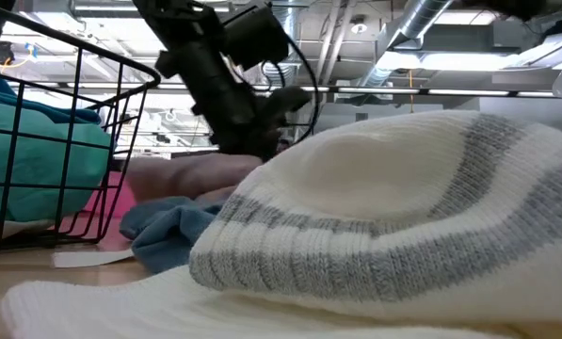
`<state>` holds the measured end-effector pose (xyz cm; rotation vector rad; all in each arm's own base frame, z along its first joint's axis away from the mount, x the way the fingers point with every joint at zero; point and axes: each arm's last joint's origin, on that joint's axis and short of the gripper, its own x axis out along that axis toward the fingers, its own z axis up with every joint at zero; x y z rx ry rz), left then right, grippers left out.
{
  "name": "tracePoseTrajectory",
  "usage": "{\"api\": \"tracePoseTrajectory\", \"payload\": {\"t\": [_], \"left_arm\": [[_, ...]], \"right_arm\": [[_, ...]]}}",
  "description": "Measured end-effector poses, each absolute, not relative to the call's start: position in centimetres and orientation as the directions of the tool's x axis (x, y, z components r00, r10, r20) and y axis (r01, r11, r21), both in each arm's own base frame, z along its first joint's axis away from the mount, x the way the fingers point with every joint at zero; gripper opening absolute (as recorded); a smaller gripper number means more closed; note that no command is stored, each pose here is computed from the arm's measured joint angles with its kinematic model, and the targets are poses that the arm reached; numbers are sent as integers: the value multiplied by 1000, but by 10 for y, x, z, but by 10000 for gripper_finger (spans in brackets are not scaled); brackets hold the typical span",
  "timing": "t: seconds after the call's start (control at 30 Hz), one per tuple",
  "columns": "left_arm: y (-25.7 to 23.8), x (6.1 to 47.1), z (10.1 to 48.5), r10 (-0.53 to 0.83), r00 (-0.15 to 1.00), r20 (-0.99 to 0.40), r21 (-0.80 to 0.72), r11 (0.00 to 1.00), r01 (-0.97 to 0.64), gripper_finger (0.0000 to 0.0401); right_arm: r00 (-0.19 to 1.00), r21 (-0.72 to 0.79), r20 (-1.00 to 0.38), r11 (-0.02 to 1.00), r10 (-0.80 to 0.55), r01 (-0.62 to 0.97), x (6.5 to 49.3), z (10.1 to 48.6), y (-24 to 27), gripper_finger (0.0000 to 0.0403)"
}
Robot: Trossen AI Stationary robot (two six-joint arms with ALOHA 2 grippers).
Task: Pick & Place Cloths
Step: Put the pink polo into the transparent container
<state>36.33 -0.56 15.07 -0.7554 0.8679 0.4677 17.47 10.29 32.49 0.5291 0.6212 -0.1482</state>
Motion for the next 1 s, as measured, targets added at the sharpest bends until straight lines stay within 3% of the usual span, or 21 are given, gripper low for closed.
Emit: {"api": "tracePoseTrajectory", "payload": {"t": [0.23,0.47,0.73,1.0], "left_arm": [[2,381,167,84,679,-729,-479,646,-594,6],[1,393,186,69,743,-666,-508,687,-519,6],[-5,398,196,-47,788,-614,-575,711,-405,6],[-10,398,201,-76,802,-593,-592,716,-370,6]], "right_arm": [[800,261,-588,909,-116,324,192,325,68,333],[806,139,-575,954,-140,265,202,328,46,332],[763,-259,-634,964,-127,-54,217,314,47,334],[685,-360,-719,905,-116,-225,250,282,56,356]]}}
